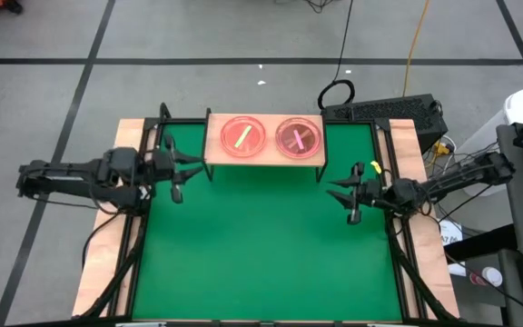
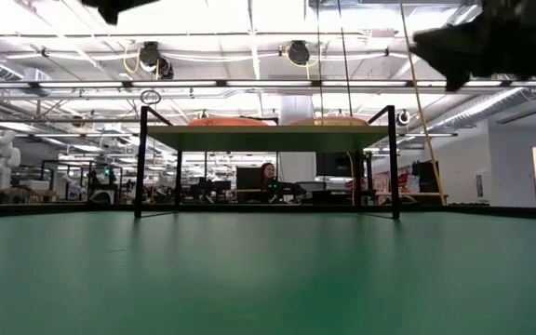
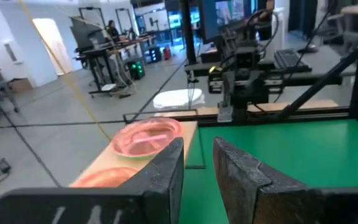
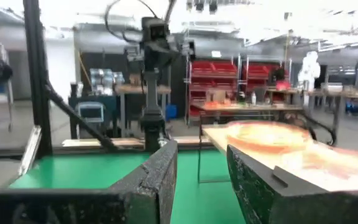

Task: Place and stack plates onto a shelf
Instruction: Return to Home Position

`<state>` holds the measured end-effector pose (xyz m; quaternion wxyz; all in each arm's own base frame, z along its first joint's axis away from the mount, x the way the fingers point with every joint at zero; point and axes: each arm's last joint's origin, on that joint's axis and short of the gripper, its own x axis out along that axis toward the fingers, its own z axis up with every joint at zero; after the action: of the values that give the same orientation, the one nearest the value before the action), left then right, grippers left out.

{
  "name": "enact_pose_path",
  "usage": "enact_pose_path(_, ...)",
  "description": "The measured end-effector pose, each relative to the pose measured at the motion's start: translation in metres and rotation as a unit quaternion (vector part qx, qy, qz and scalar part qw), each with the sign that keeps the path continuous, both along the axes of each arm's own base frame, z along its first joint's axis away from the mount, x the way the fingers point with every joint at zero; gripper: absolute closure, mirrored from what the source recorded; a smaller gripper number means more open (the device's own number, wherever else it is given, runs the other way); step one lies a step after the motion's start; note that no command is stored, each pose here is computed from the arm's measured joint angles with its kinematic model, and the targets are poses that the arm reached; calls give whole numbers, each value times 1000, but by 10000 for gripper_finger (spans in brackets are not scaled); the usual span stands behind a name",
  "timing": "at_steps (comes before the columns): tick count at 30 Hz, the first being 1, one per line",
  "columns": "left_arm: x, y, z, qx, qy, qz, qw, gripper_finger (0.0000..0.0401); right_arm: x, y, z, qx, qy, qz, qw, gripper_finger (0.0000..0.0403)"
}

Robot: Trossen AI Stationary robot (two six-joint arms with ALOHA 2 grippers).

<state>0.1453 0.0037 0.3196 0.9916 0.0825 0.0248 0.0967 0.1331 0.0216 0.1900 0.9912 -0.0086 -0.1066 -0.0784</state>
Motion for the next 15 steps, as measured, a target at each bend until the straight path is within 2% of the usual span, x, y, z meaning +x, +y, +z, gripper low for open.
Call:
enact_pose_path(2,1,-1,-14,-4,-13,-3,1000,308,-2,-1,4,12,-32,0,999,277)
enact_pose_path(10,1,-1,-61,-18,-54,-2,998,309,2,0,-12,19,50,4,999,278)
enact_pose_path(15,-6,0,-81,-27,-73,0,997,309,3,0,-16,10,72,0,997,298)
